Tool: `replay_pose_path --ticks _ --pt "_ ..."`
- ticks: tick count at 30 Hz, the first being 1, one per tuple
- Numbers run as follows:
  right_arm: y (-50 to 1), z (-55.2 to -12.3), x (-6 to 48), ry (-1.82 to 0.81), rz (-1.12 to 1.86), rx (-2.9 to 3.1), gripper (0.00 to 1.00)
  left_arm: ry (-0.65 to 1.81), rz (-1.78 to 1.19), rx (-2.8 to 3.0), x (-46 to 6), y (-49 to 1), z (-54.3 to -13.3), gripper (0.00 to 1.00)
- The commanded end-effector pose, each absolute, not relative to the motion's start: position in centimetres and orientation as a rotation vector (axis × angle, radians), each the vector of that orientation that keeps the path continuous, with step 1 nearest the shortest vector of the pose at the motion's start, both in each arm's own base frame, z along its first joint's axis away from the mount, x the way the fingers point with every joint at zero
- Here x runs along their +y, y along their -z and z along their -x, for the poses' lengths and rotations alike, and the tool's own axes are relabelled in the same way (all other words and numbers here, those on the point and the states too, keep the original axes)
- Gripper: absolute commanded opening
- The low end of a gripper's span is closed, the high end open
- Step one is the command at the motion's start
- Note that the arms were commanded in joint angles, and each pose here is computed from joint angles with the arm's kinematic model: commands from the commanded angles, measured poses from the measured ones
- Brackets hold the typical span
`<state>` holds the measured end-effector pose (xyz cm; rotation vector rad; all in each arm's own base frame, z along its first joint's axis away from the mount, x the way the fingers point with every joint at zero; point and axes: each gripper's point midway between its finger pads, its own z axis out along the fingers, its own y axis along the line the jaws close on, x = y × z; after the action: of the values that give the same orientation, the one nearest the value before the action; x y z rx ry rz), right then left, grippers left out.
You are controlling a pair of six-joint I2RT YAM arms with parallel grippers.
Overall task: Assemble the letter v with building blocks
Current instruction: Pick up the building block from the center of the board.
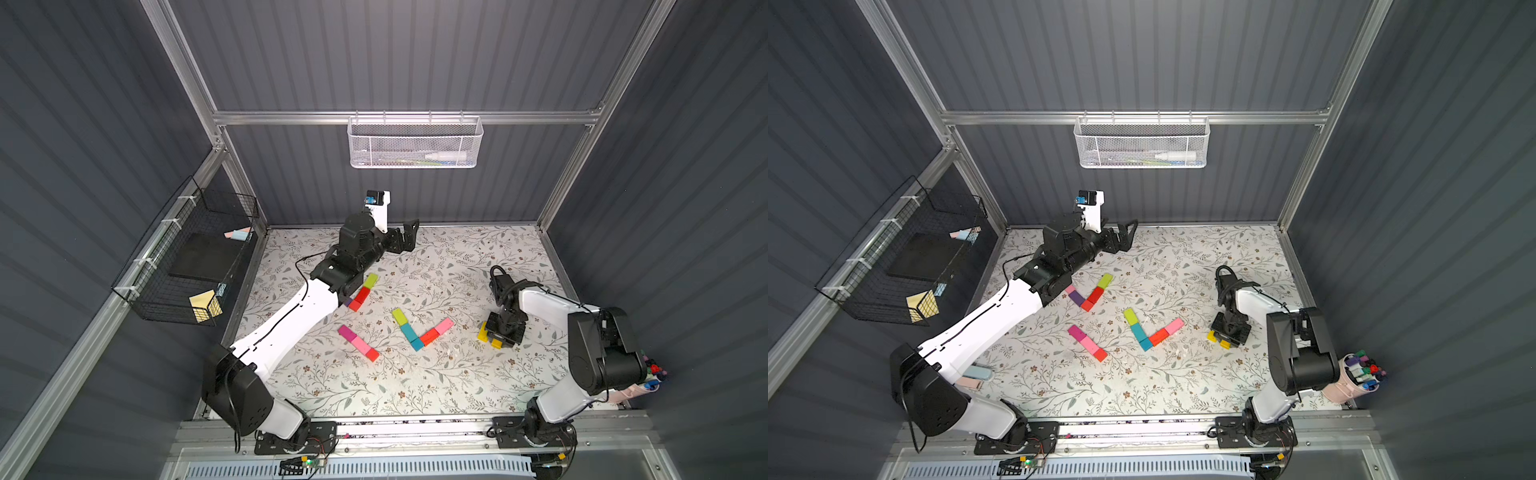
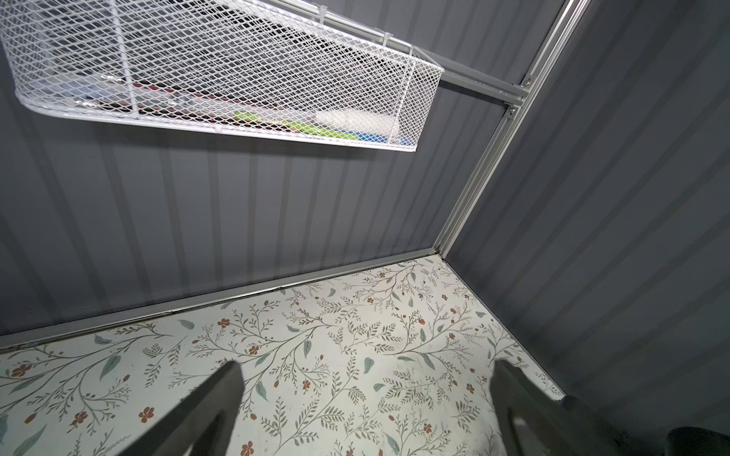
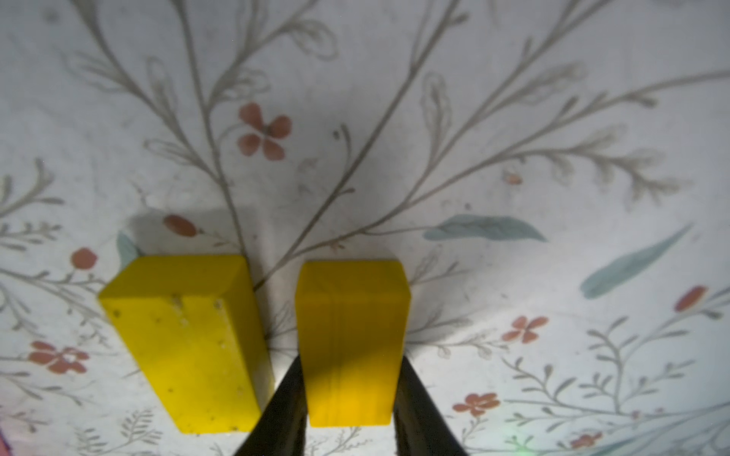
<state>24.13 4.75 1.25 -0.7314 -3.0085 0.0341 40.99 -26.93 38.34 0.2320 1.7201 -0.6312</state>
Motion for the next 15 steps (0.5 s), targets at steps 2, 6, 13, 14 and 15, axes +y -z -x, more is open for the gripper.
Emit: replay_pose_path --ticks 2,6,13,14,15 --pt "-0.7 -23.3 3.9 -0.097 0.729 -2.986 0.14 0.637 -0.232 1.725 -26.7 -38.1 -41.0 1.0" --pt "-2.0 -23.4 3.3 -0.146 0.719 -3.0 0.0 0.643 -0.238 1.728 -26.8 -38.2 -40.9 1.0" --pt "-10.7 -26.1 5.4 -0.134 0.698 -3.265 0.0 0.664 -0.255 1.753 -26.3 -37.7 -39.9 1.0" --pt "-11.8 -26.6 7.0 -0.089 0.67 -3.319 0.0 0.665 -0.246 1.754 -25.9 -37.6 -39.8 1.0" --pt "-12.7 -27.1 9.0 -0.036 0.644 -3.359 0.0 0.664 -0.23 1.752 -25.2 -37.8 -39.7 1.0"
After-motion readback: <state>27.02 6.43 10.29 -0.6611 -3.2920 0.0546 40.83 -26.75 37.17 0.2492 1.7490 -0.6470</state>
